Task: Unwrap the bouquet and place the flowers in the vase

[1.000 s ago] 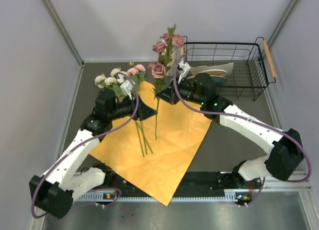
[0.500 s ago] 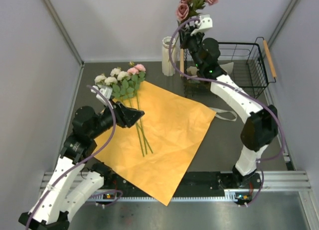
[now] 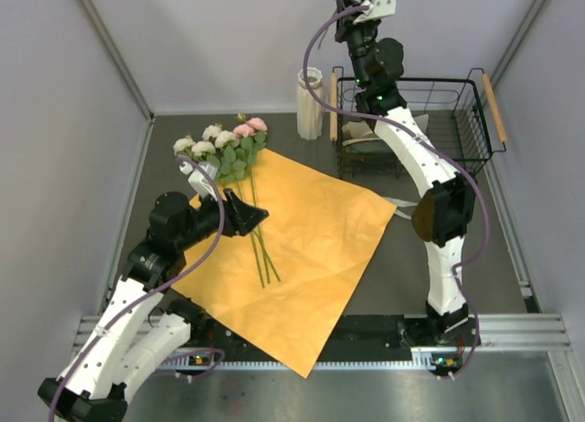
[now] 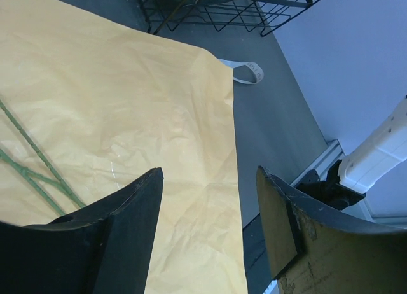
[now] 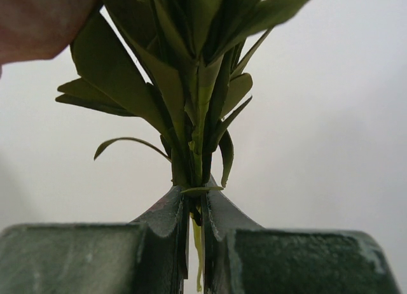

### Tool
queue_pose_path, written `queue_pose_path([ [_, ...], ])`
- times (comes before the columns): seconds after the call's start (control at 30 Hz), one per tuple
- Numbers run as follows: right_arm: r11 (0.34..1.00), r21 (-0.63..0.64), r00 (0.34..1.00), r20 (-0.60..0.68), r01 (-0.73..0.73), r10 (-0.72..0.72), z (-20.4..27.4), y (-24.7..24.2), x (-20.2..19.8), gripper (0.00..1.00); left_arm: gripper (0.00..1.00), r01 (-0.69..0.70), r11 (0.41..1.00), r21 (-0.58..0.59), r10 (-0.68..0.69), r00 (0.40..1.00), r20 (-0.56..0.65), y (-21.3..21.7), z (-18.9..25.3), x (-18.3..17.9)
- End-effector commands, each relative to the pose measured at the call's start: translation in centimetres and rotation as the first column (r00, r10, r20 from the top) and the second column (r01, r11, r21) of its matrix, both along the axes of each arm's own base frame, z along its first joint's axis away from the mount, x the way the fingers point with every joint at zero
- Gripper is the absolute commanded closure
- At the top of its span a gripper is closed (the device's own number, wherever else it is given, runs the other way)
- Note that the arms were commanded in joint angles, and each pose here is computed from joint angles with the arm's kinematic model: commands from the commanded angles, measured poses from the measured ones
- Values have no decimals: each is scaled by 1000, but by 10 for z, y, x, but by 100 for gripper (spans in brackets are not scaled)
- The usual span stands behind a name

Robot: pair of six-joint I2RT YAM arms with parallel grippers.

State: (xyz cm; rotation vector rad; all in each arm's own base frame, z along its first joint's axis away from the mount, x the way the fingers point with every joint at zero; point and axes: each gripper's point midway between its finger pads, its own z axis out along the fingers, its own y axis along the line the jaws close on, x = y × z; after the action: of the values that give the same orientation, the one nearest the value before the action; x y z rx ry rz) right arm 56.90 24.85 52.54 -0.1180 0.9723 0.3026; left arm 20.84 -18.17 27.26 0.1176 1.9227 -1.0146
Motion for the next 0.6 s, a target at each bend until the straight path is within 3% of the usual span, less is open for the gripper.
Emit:
queue_pose_path([
  [0.0, 999, 7, 998, 40, -50, 49, 19, 6, -4, 100, 34, -31, 999, -23, 32, 998, 48, 1, 10, 9],
  [0.3, 991, 3, 989, -61, -131, 131, -17, 16, -13, 100, 34, -46, 999, -18, 47, 995, 82, 1, 27, 17],
  [0.57, 993, -21, 986, -116, -120, 117, -50, 23, 6, 100, 34, -34, 999, -22, 36, 995, 96, 0, 32, 16],
])
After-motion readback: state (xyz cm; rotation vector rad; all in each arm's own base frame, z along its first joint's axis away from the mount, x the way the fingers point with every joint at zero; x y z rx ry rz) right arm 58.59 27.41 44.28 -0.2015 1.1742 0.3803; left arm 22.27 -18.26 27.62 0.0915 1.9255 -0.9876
